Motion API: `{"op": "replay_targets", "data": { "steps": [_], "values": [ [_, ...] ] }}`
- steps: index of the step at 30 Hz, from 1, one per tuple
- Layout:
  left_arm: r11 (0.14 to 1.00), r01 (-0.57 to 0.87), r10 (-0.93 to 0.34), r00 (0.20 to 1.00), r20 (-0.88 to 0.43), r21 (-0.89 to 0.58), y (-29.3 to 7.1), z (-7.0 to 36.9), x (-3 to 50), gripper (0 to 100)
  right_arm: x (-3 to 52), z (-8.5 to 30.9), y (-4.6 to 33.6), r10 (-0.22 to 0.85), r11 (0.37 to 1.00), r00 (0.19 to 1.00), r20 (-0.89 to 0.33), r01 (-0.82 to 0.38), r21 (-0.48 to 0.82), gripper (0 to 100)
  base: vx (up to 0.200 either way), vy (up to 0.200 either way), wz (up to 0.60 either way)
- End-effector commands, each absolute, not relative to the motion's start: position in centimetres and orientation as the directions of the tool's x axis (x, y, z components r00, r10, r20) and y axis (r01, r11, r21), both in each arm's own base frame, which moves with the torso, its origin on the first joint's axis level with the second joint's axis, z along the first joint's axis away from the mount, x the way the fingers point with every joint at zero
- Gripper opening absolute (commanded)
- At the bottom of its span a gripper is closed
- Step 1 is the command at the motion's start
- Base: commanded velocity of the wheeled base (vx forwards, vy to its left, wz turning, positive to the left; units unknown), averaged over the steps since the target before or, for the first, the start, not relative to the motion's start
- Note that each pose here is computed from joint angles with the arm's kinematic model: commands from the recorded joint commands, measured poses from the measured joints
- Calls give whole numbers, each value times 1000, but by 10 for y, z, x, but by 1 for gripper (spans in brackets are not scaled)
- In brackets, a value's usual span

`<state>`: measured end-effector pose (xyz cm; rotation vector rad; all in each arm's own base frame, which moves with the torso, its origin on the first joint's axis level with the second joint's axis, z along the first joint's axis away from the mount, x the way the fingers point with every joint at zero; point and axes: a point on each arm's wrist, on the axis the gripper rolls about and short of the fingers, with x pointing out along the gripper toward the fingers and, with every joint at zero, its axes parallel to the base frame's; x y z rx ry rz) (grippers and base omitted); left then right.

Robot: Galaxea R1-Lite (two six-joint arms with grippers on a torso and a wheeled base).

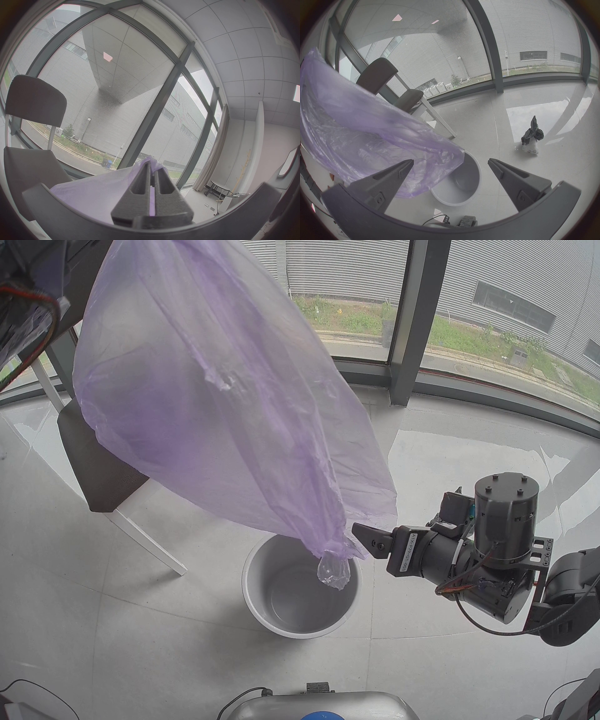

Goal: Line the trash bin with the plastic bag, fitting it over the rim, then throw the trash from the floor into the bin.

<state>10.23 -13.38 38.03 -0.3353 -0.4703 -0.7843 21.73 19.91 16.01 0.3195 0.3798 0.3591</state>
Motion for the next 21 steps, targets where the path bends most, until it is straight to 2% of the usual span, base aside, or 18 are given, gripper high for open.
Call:
{"op": "replay_targets", "data": {
  "steps": [1,21],
  "values": [
    [662,740,-590,610,530,-115,-134,380,103,0,222,157,202,389,889,868,-307,-268,371,100,0,0,0],
    [657,747,-595,598,537,-104,-135,376,103,0,245,159,193,323,901,904,-279,-204,382,100,0,0,0]
  ]
}}
